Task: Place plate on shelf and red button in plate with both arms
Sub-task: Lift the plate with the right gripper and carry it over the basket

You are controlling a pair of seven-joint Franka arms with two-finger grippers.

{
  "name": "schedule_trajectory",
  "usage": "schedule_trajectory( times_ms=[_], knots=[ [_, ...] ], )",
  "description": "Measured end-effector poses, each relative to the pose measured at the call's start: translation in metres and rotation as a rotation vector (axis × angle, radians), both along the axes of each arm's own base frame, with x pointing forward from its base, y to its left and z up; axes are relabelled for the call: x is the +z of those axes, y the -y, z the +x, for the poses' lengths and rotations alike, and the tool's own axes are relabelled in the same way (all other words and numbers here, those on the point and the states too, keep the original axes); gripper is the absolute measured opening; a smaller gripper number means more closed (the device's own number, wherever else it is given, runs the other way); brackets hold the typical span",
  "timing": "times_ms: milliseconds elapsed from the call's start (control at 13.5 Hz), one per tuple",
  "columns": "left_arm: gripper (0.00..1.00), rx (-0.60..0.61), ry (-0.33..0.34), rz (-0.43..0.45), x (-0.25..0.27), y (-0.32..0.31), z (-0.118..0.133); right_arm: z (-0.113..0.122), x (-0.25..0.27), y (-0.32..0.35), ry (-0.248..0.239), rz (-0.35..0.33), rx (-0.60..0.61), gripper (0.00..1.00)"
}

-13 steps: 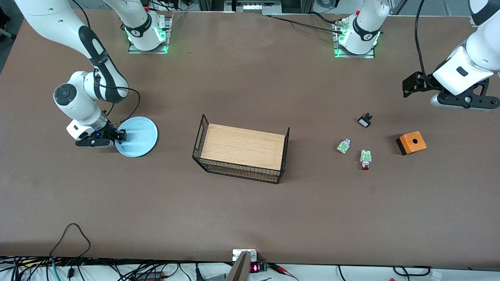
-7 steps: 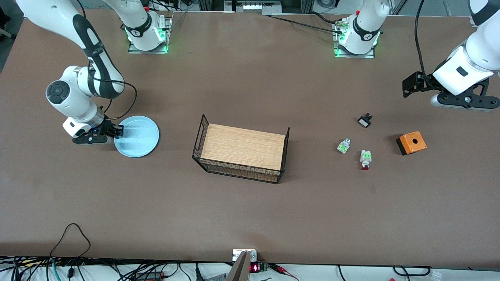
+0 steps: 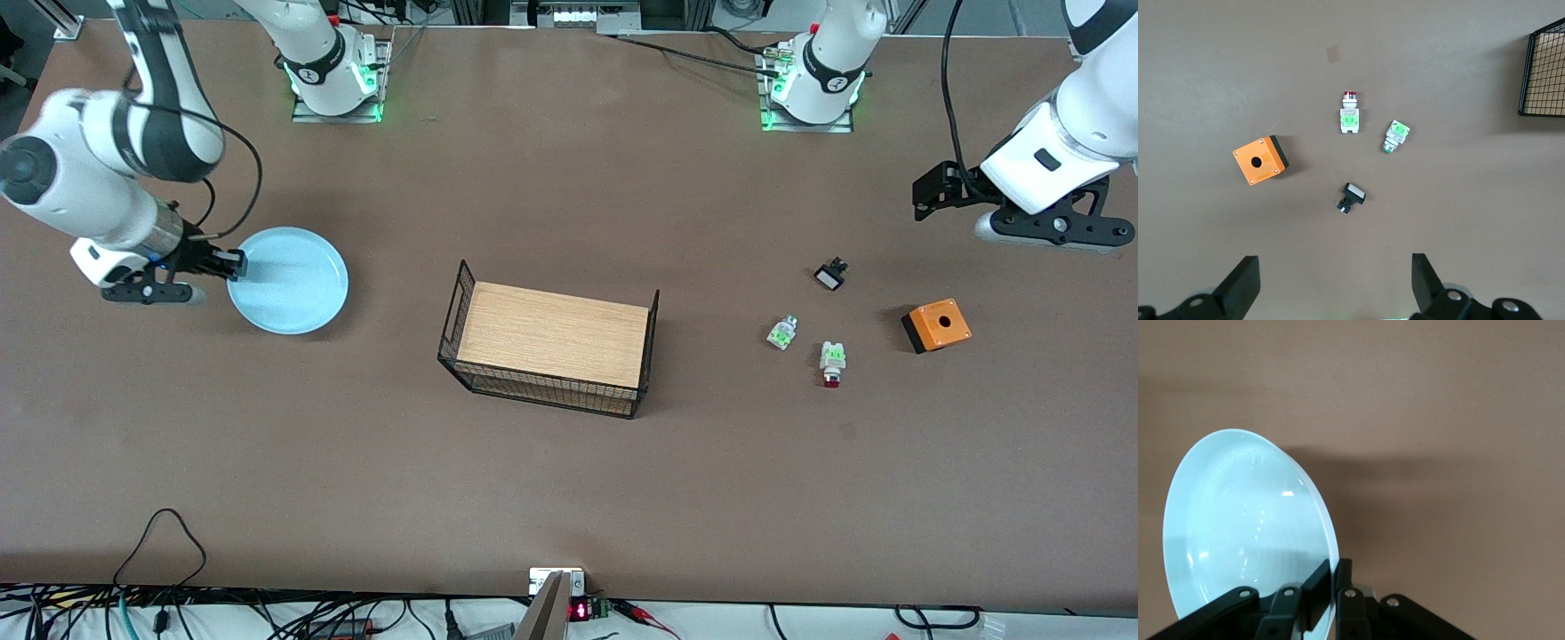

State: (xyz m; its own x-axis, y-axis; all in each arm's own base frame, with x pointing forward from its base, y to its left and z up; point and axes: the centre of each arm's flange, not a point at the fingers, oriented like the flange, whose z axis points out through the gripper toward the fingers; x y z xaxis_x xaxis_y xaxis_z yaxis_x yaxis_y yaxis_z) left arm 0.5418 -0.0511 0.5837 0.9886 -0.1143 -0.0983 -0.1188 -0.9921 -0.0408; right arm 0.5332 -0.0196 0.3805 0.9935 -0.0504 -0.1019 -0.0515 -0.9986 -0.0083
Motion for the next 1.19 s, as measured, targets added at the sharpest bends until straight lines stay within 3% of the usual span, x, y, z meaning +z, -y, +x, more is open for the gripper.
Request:
schedule_trajectory(
  times_ms=[148,445,742,1188],
  knots=[
    [1.00,0.001,-0.001,0.000,0.000,0.000,0.000,0.009,0.058,-0.022,-0.035,0.045,-0.068,0.07],
    [1.00,0.004,-0.002,0.001,0.000,-0.002,0.000,0.018,0.124,-0.080,-0.040,0.076,-0.190,0.07],
    [1.00,0.003,-0.002,0.001,0.000,-0.002,0.000,0.012,0.151,-0.162,-0.086,0.175,-0.445,0.07],
    [1.00,0.001,-0.002,0.001,0.000,-0.001,0.000,-0.004,0.162,-0.279,-0.155,0.159,-0.690,0.07]
  ],
)
